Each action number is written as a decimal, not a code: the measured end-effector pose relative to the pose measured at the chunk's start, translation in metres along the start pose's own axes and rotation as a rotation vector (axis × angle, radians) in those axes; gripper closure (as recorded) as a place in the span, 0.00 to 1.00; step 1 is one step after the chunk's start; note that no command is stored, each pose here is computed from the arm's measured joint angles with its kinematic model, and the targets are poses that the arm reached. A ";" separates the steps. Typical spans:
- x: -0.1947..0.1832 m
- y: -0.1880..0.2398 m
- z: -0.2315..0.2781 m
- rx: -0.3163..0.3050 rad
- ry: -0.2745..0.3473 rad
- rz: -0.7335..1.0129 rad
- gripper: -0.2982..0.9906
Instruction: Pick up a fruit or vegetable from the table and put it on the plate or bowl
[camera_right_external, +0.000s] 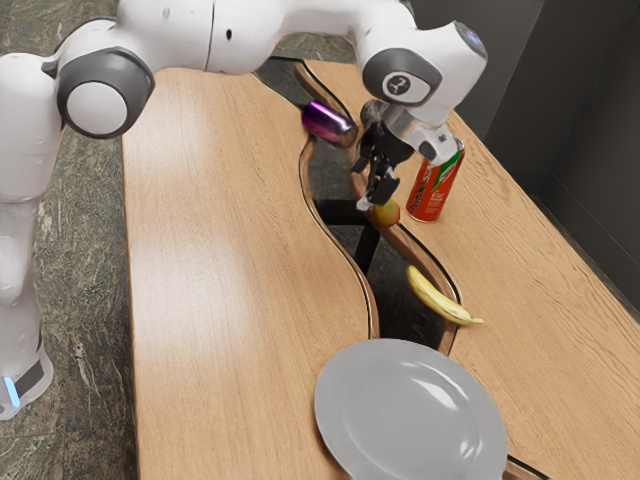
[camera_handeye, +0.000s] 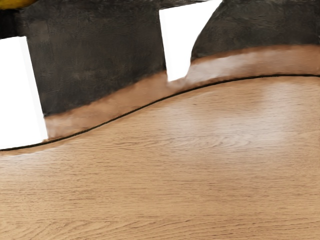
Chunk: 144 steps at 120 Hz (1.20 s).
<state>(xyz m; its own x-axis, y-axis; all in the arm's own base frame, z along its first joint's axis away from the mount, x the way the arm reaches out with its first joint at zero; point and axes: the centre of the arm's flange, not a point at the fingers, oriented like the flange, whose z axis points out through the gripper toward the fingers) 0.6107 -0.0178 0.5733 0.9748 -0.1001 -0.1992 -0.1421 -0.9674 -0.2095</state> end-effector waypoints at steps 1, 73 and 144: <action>0.001 0.000 -0.001 0.002 0.012 0.001 0.23; 0.093 -0.156 0.056 -0.212 0.285 -0.027 0.23; 0.134 -0.199 0.140 -0.314 0.292 0.002 0.23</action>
<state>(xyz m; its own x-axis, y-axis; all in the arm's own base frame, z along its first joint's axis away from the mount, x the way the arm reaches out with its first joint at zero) 0.7458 0.1935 0.4539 0.9888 -0.1200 0.0893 -0.1288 -0.9865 0.1009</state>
